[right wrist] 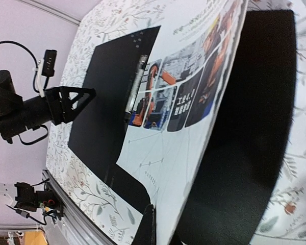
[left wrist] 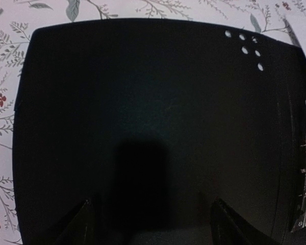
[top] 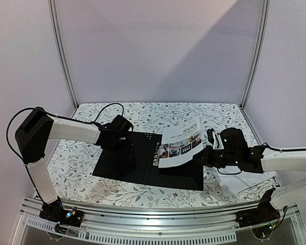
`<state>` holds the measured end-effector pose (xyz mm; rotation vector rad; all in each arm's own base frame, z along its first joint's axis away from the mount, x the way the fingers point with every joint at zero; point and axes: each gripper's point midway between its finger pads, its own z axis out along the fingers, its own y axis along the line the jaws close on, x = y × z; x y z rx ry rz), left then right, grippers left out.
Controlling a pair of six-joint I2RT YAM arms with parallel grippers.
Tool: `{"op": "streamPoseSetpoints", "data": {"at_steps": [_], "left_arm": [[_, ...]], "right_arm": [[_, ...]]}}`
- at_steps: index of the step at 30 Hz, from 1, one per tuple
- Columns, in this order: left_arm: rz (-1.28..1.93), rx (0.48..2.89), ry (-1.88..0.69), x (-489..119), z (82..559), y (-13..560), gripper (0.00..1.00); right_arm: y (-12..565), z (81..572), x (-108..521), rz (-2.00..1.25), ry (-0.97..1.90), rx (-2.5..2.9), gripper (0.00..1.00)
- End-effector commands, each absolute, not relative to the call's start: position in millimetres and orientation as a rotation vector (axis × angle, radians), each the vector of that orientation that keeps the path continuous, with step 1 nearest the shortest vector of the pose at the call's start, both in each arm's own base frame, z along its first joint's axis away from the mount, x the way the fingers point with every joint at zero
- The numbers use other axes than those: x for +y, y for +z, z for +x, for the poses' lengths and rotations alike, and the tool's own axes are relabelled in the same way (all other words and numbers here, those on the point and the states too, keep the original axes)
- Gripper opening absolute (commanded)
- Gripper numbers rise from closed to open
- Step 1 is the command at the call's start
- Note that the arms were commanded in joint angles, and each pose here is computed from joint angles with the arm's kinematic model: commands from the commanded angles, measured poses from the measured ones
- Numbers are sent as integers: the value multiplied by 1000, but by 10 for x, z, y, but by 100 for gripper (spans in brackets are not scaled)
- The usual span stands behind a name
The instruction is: Put the files into the folder
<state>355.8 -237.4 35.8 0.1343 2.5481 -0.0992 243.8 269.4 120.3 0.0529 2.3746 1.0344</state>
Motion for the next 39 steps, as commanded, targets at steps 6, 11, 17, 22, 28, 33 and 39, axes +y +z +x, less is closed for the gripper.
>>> {"op": "streamPoseSetpoints", "data": {"at_steps": [6,11,17,22,28,33,39], "left_arm": [[158,2627,-9,-2281,3483,77,80],[159,2674,36,-2216,3408,-45,81],[136,2754,5,-2135,3154,-227,81],[39,2806,-123,-2101,2855,-298,81],[-54,2839,-270,-2137,2520,-318,81],[-78,2855,-351,-2230,2321,-316,80],[-43,2819,-330,-2256,2382,-238,80]], "right_arm": [[502,1944,2026,239,834,2564,0],[276,1678,2139,176,937,2698,0],[138,1534,2352,65,994,2819,5],[257,1716,2500,-7,976,2774,6],[342,1908,2714,-75,986,2747,6],[324,2019,2802,-107,962,2758,6],[431,2388,2646,-73,883,2706,4]]}}
